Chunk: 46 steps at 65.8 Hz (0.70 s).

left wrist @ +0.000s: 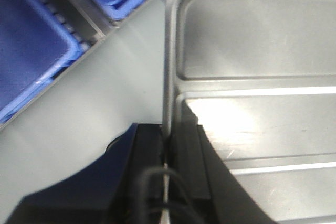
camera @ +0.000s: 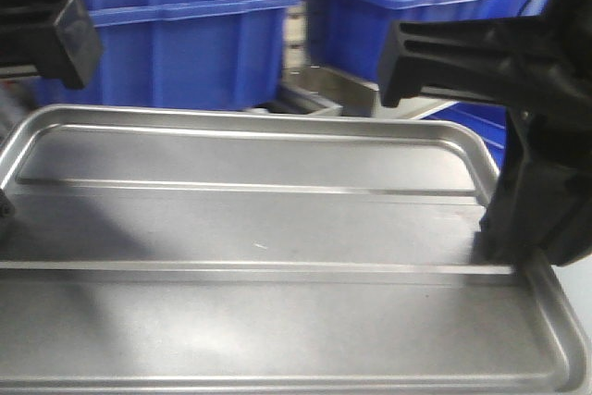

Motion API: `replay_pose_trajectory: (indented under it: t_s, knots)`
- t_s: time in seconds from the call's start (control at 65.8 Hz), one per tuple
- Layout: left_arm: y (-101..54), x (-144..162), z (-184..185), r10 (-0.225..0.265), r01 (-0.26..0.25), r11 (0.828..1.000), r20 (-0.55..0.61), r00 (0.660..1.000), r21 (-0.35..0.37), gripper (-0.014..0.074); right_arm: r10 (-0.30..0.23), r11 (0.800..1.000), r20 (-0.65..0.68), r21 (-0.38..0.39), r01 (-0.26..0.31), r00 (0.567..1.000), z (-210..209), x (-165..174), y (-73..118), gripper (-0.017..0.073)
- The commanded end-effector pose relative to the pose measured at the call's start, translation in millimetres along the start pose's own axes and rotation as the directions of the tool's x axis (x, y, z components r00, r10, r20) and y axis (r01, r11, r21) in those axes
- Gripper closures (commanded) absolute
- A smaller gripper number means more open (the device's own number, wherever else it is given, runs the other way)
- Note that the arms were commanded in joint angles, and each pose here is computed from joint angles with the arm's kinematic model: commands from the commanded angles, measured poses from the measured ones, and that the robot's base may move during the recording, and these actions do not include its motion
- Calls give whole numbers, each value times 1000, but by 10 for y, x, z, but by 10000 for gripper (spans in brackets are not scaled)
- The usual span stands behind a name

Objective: Grab silver tray and place in blue box
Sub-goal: 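Hold the tray level with both grippers while the base drives to the blue crate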

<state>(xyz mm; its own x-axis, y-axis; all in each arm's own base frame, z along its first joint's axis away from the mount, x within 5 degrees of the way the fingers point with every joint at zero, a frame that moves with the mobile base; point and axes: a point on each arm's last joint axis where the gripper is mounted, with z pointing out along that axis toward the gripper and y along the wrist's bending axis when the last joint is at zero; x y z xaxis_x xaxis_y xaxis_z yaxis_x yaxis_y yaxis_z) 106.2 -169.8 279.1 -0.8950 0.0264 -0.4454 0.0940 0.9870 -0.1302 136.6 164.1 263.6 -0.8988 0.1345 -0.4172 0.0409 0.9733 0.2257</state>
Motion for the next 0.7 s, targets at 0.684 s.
replay_pose_trajectory:
  t_s: [0.684]
  knots:
    - [12,-56,-97,-1,0,1000,44,999,11,608,-6,1000,60,-23,7,998,-114,-83,2,500]
